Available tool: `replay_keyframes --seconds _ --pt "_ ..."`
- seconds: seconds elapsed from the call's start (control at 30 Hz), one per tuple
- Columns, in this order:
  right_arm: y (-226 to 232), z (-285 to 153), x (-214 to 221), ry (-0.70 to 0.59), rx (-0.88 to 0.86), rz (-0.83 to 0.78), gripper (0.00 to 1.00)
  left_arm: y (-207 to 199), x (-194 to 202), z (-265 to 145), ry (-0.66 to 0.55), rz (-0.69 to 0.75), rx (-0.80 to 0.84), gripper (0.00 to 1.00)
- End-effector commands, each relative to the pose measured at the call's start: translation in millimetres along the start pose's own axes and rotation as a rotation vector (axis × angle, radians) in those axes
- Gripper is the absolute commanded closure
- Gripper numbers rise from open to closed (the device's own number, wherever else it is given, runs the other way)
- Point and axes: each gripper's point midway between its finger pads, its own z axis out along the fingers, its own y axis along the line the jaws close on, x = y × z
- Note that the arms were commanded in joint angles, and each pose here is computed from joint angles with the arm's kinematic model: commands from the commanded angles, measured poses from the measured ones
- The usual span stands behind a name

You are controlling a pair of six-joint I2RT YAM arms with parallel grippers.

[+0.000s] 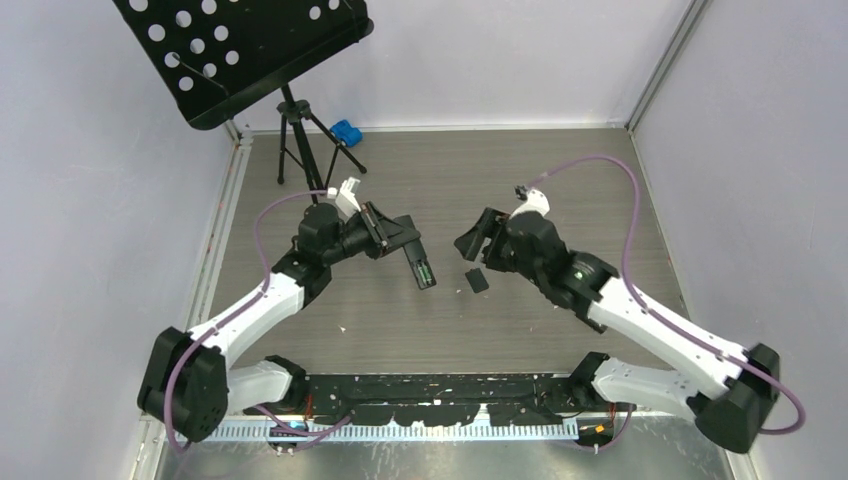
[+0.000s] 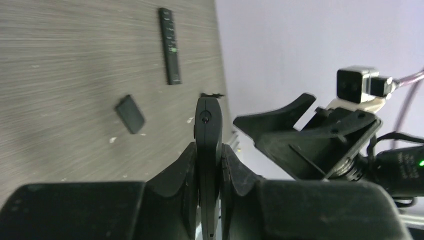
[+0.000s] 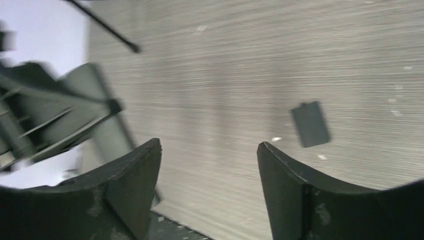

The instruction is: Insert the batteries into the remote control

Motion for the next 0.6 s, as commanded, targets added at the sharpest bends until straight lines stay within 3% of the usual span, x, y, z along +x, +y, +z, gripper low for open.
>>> replay_keyframes --seconds 0.0,0.3,0.57 --pt "-66 20 24 0.175 0.289 -0.230 0.20 32 -9 -14 -0.057 0.137 -0.157 1.00" --pt "-120 75 77 0.530 0.462 -0.479 0.21 20 -10 -28 -0.074 0.288 -0.112 1.00" --pt "-144 98 89 0.627 0.534 -0.504 0.25 4 -5 -27 -0.018 0.342 -0.034 1.00"
